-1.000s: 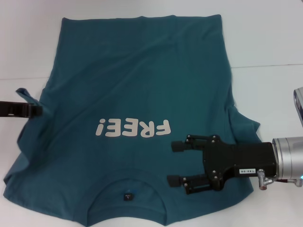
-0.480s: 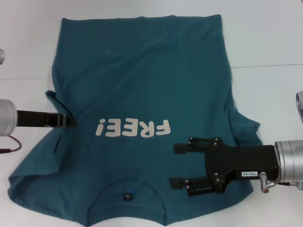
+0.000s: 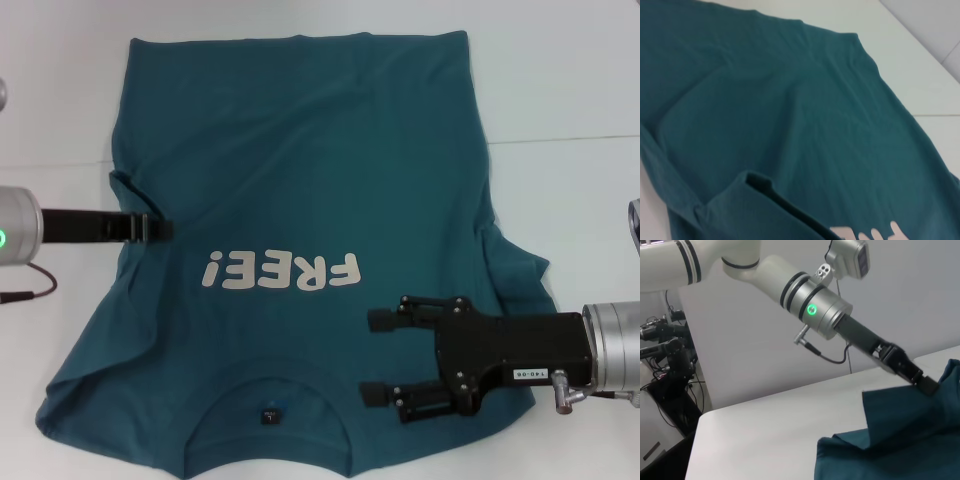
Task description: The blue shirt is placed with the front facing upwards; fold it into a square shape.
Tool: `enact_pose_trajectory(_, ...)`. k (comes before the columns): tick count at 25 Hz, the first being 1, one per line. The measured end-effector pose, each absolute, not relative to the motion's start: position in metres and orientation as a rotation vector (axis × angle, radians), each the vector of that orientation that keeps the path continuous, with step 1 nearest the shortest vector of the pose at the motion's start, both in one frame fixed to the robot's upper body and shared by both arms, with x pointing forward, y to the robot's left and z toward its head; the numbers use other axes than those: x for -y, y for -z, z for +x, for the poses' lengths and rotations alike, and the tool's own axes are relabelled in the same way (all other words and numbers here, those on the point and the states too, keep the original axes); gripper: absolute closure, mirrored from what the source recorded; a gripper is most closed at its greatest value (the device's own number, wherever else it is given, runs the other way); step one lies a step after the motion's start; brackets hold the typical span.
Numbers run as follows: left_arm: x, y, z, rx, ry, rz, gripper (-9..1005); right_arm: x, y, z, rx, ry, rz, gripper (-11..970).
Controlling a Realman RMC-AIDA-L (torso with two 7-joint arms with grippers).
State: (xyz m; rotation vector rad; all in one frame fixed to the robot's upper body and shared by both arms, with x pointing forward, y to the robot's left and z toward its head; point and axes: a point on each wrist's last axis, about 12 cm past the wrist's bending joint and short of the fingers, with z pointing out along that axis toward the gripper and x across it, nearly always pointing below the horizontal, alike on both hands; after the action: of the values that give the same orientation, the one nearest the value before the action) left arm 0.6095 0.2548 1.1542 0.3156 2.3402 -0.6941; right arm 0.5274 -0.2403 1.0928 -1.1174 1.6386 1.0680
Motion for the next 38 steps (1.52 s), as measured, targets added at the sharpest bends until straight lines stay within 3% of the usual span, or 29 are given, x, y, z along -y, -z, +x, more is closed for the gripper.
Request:
enact_pose_trajectory(11, -0.297, -1.204, 0.615, -2.360, 0.512, 0.345, 997, 0.242, -1.091, 0.523, -1.643, -1.081, -1.112, 42)
enact_pose_trajectory(19, -0.319, -1.223, 0.623, -2.377, 0.384, 0.387, 998, 0.241, -1.092, 0.524, -1.641, -1.090, -1.117, 43)
enact_pose_trajectory(33, -0.302, -1.239, 0.642, -2.450, 0.311, 0.558, 997, 0.239, -1.094, 0.525, -1.646, -1.090, -1.120, 42)
enact_pose_trajectory(38, -0.285, -1.226, 0.639, -2.448, 0.359, 0.566, 997, 0.241, -1.093, 0.524, -1.650, -1.086, -1.111, 42)
